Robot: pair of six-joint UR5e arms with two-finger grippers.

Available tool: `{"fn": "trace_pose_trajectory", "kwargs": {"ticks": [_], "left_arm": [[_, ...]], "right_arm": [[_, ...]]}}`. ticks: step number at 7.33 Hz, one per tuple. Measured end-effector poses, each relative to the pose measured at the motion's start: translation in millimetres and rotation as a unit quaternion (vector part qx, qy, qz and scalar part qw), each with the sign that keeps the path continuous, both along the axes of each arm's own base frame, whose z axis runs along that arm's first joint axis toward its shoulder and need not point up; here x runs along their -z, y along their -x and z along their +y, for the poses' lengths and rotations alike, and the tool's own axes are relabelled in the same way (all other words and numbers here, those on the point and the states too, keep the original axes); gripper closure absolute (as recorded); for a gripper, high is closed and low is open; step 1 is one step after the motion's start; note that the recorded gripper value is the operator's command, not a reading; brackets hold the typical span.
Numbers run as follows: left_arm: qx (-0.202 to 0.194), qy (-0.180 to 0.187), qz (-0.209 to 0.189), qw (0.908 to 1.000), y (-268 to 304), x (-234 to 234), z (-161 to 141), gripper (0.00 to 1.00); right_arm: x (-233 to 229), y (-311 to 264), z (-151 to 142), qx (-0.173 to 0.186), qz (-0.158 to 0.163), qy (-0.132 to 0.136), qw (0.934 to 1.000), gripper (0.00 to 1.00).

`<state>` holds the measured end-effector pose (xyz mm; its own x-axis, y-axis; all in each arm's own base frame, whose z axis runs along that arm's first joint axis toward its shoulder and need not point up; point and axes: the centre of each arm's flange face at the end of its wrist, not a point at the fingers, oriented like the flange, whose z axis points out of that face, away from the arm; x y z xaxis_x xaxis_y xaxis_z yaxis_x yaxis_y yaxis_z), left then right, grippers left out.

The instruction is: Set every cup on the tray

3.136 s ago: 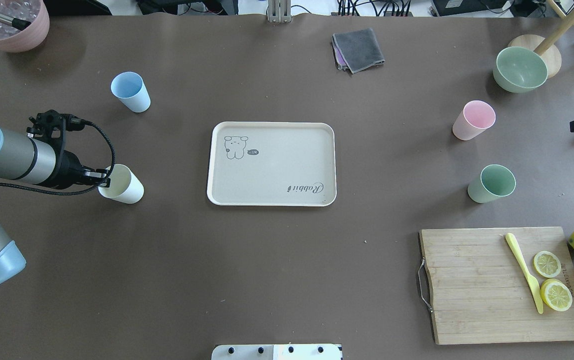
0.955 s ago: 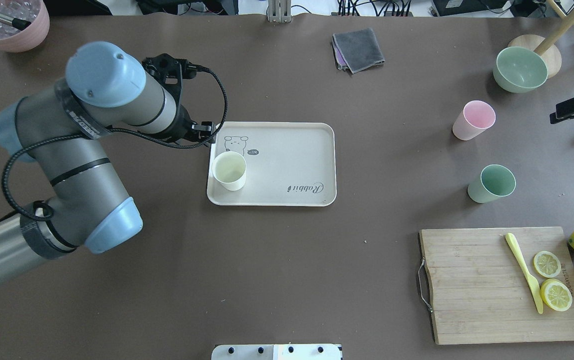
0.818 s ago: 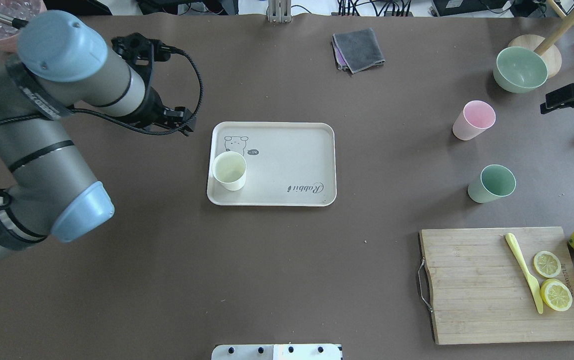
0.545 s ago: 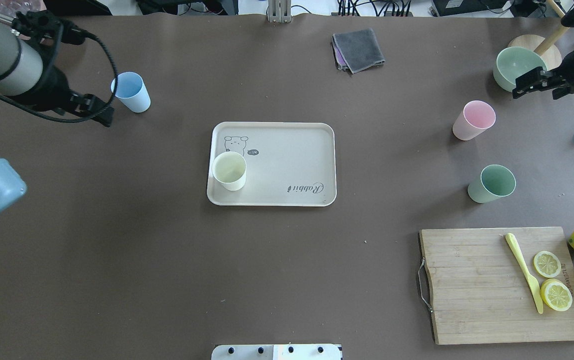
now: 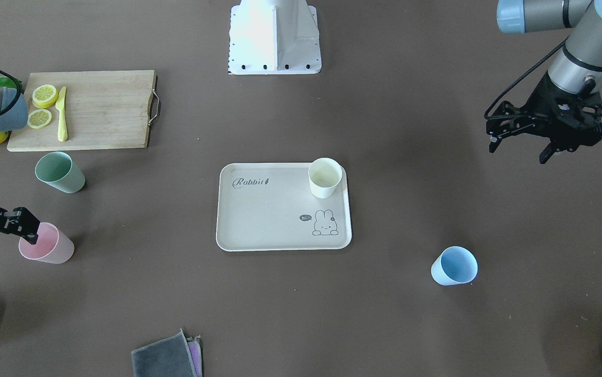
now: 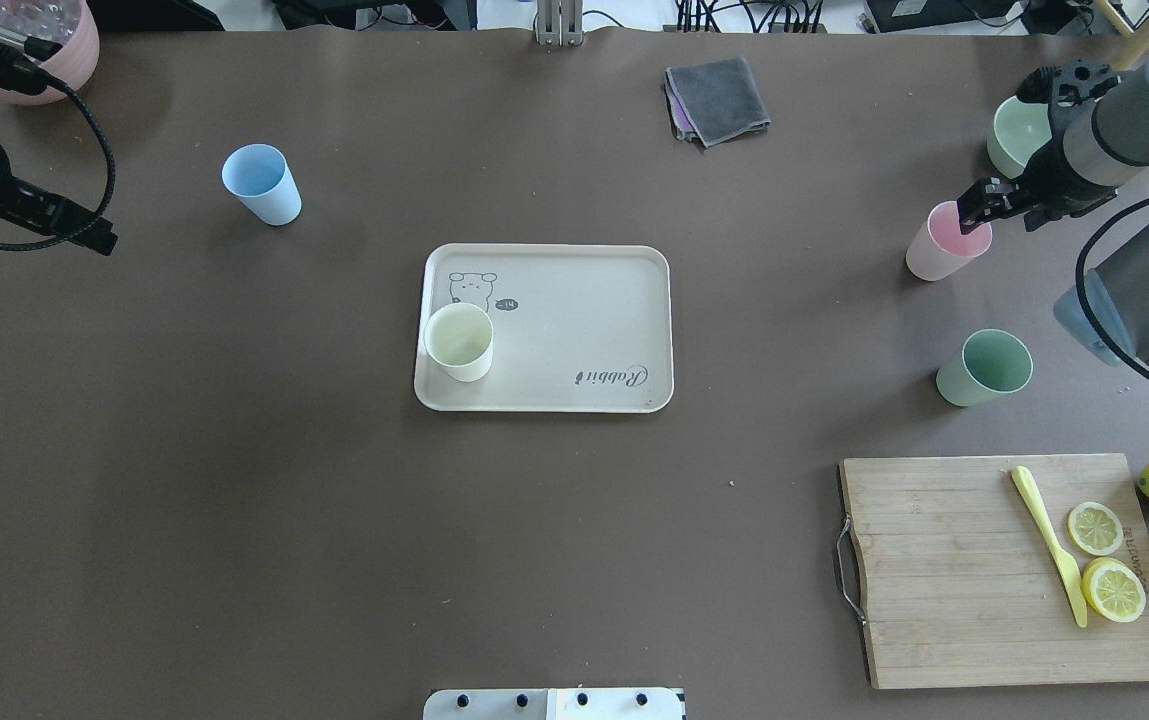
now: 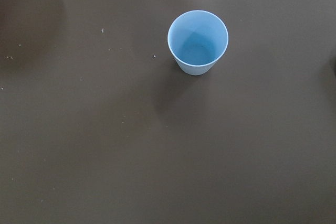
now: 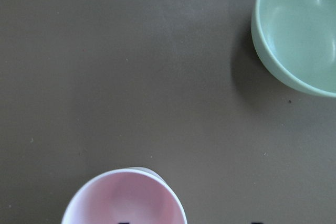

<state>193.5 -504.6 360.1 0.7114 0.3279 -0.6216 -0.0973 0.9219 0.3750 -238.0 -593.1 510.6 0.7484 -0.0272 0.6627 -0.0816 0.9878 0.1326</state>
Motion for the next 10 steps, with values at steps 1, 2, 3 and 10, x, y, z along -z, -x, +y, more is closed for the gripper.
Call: {"fn": "trace_pose_trajectory", "kwargs": {"ticks": [1,2,3,10], "left_arm": [[0.000,0.000,0.000,1.0000,-0.1,-1.1,-0.2,0.02],[0.001,0.001,0.000,1.0000,-0.2,-1.7,-0.6,0.02],[0.001,0.002,0.000,1.0000,-0.7,-2.3,-0.8,0.02],[0.003,0.000,0.003,1.0000,-8.1,-19.9,-11.4,0.02]], "right_arm": [[-5.9,8.7,2.5,0.004,0.006,0.004,1.0000,0.89],[-9.2,14.3,4.4,0.006,0.009,0.006,0.9999,1.00],[-9.8,16.9,5.3,0.008,0.009,0.007,0.9999,1.00],[149.1,111.6,-18.6,-0.112,-0.085,0.084,0.9865,1.00]]}}
